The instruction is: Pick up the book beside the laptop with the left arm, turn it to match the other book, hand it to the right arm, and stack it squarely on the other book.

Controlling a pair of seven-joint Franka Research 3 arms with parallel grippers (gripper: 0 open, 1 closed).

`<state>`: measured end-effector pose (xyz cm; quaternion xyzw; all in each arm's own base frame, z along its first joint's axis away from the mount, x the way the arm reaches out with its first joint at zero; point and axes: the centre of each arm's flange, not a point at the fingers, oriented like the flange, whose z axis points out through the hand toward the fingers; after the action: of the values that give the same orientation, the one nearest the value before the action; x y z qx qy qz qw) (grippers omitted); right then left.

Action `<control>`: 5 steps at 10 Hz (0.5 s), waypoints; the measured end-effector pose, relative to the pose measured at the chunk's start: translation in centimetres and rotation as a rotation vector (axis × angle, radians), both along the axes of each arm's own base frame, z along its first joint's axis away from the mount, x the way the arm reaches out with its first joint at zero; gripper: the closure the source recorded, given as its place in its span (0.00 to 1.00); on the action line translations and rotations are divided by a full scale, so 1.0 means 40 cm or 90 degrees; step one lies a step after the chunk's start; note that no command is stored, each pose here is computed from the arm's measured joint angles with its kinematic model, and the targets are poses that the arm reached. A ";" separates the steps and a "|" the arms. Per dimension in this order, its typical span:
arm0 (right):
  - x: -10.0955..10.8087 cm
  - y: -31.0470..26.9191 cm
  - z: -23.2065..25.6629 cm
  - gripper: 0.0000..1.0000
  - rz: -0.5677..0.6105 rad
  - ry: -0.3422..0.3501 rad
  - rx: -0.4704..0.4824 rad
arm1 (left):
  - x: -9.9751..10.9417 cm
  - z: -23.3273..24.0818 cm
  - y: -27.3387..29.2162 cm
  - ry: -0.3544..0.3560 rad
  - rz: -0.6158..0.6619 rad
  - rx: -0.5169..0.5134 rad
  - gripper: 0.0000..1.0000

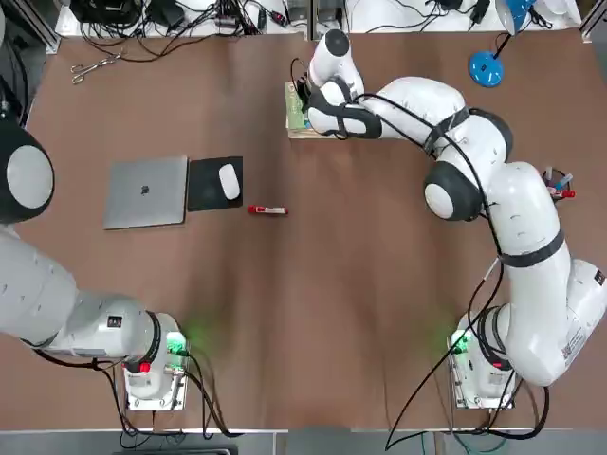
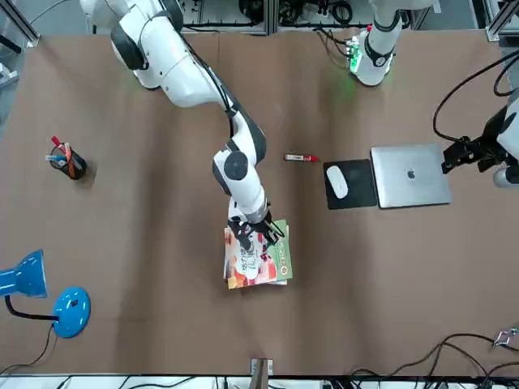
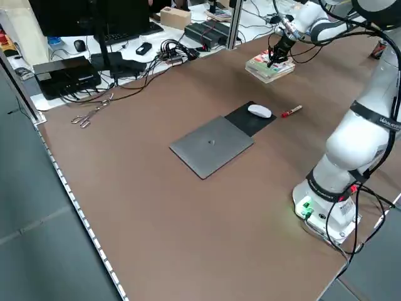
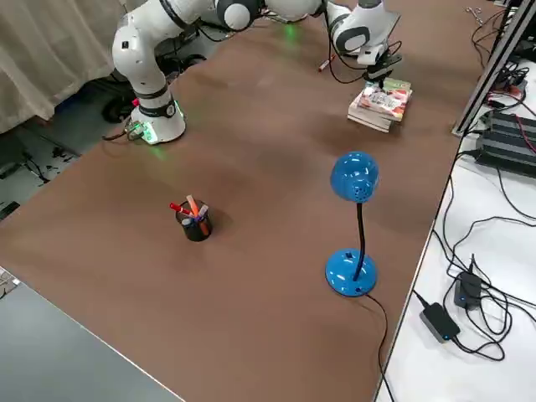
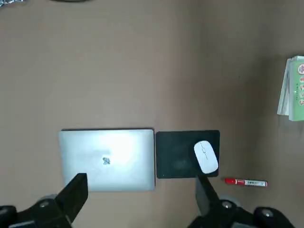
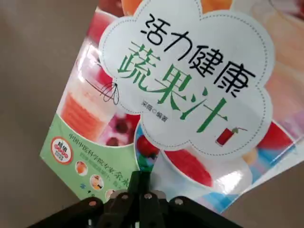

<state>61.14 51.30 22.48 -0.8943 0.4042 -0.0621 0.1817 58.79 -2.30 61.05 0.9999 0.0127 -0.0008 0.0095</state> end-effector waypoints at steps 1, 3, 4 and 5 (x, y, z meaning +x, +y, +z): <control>0.003 -0.003 0.000 1.00 -0.007 0.004 0.005 | -0.002 0.001 -0.005 0.002 -0.002 0.000 0.00; 0.012 -0.011 0.001 1.00 -0.021 0.007 0.022 | -0.002 0.003 -0.009 0.002 -0.004 0.000 0.00; 0.018 -0.017 0.000 1.00 -0.025 0.005 0.026 | -0.002 0.003 -0.009 0.002 -0.004 0.000 0.00; 0.022 -0.022 -0.001 1.00 -0.029 0.005 0.028 | -0.002 0.003 -0.010 0.002 -0.004 0.000 0.00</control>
<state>62.04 50.41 22.44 -0.8811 0.4261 -0.0542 0.1981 58.70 -2.69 61.19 0.9999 0.0093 -0.0028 0.0094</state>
